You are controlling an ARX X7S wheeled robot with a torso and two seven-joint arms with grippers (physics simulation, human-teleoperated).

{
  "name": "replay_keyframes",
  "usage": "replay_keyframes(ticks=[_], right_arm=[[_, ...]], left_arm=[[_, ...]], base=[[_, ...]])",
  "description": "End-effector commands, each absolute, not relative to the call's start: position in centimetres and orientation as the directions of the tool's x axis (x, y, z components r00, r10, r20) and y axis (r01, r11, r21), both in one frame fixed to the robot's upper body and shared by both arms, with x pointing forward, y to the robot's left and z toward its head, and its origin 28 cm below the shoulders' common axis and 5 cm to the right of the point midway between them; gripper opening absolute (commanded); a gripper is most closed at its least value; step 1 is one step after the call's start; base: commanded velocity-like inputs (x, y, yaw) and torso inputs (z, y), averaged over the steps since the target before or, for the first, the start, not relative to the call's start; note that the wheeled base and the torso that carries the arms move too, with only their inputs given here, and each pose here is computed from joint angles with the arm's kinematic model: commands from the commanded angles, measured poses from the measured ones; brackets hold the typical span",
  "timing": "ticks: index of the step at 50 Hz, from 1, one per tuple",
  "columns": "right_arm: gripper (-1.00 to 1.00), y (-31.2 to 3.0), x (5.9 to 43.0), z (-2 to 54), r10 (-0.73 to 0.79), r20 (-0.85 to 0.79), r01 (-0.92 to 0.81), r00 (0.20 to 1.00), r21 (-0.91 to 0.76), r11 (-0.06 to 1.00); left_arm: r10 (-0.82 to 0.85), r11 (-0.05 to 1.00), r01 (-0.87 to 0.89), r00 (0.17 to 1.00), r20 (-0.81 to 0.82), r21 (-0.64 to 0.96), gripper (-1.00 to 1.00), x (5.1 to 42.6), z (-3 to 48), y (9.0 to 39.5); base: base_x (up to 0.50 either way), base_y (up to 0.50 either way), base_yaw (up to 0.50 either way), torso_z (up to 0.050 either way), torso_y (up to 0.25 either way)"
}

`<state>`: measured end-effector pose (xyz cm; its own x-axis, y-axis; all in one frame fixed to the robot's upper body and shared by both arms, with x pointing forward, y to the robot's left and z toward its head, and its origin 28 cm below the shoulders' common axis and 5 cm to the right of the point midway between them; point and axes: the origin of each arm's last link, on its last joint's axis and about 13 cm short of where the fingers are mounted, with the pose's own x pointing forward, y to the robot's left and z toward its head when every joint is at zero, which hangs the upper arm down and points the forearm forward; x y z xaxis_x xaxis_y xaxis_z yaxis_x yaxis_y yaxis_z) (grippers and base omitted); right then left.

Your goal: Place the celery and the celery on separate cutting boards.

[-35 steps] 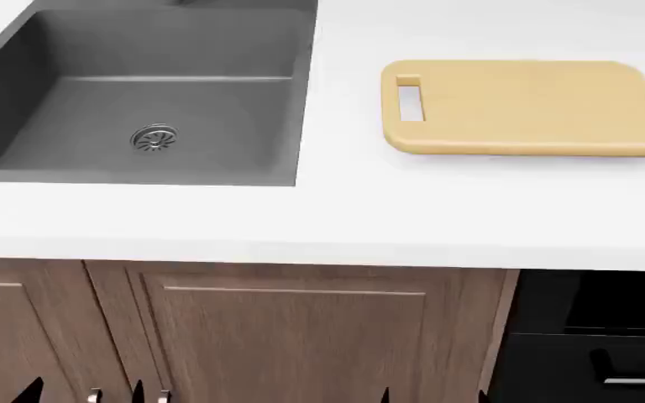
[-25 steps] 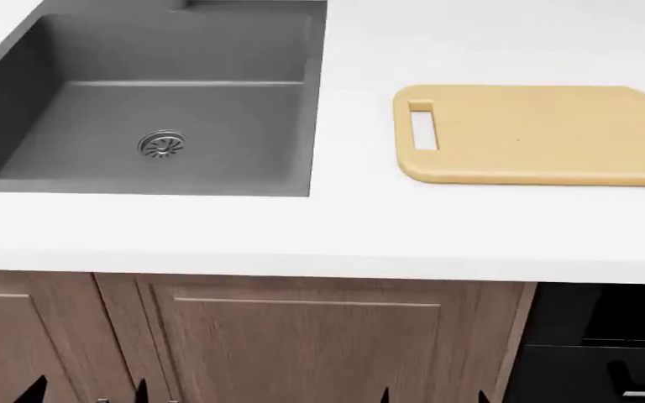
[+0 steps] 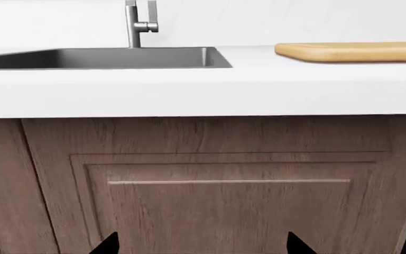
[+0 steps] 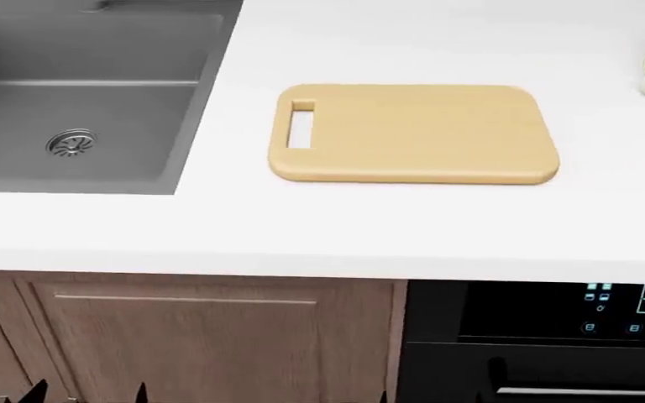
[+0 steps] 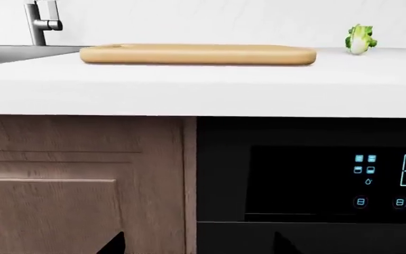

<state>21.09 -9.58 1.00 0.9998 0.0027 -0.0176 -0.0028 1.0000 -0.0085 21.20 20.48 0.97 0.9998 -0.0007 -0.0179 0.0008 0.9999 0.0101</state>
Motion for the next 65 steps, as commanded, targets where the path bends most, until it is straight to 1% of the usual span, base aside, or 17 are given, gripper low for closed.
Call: replay_keyframes(ticks=[1, 58, 65], right_arm=[[1.0, -9.6, 21.16, 0.91, 0.005, -0.025, -0.005, 1.0, -0.012, 1.0], [1.0, -9.54, 21.11, 0.8, 0.009, -0.038, -0.01, 0.999, -0.031, 0.999], [1.0, -9.52, 21.14, 0.82, 0.012, -0.037, -0.013, 0.999, -0.033, 0.999]], left_arm=[[-0.003, 1.0, 0.003, 1.0, -0.024, 0.014, 1.0, 21.26, 0.98, 20.39], [-0.011, 1.0, 0.011, 0.999, -0.037, 0.017, 1.0, 21.45, 1.04, 20.15], [-0.016, 0.999, 0.017, 0.999, -0.045, 0.029, 1.0, 21.49, 0.85, 20.05]], base=[[0.0, -0.5, 0.0, 0.0, 0.0], [0.0, -0.5, 0.0, 0.0, 0.0], [0.0, -0.09, 0.0, 0.0, 0.0]])
